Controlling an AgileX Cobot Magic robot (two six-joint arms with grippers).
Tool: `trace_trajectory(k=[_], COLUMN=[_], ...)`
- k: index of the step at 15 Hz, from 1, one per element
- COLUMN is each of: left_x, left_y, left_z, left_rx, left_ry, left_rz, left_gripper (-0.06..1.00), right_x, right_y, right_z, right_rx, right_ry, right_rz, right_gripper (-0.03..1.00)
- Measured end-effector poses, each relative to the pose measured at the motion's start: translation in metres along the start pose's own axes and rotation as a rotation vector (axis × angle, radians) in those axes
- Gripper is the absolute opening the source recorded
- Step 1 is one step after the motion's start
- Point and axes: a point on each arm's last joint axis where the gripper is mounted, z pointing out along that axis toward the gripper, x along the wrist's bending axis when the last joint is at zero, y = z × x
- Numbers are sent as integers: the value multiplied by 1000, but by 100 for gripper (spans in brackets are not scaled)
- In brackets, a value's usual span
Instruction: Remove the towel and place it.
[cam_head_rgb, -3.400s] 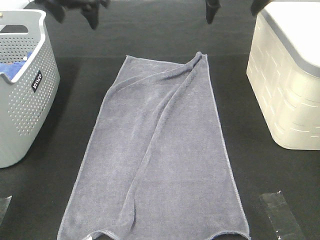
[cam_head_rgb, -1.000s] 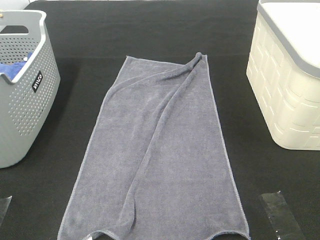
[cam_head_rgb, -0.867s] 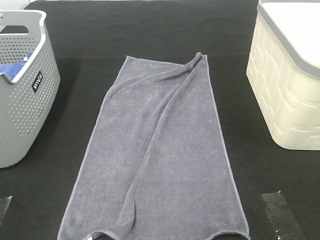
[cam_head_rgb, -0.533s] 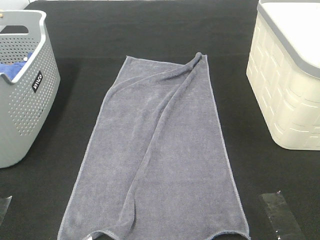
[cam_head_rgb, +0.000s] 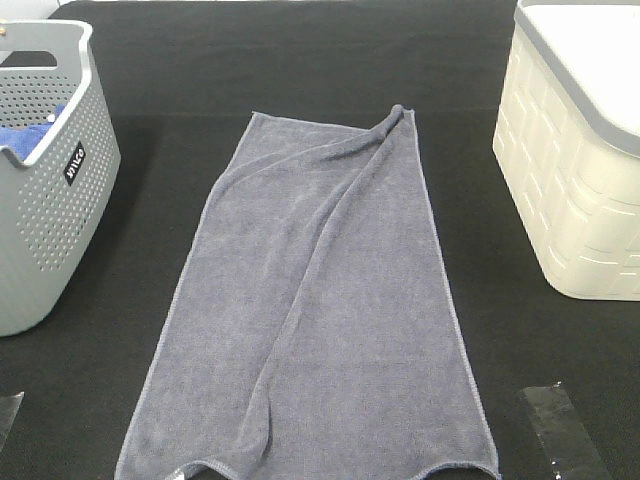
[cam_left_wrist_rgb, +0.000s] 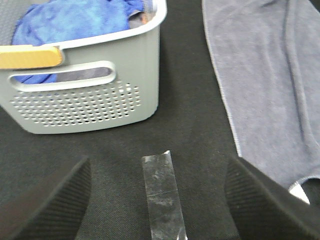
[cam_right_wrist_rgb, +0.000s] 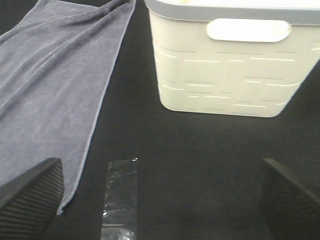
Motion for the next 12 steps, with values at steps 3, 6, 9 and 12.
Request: trace_trajectory(k=[3, 6, 9, 12], left_x=[-1, -2, -2, -2], left_y=[-5, -5, -5, -5], left_z=[-9, -10, -10, -10], left_rx=[-69, -73, -73, -73], left_ry=[13, 13, 12, 12], left_rz=[4, 5, 4, 4], left_gripper=[71, 71, 71, 71], right_x=[0, 0, -1, -1], right_y=[0, 0, 0, 0], right_z=[0, 0, -1, -1], right_rx=[0, -1, -2, -2], right_ry=[-3, 32, 70, 70], right_rz=[2, -19, -43, -43], right_gripper=[97, 97, 97, 97])
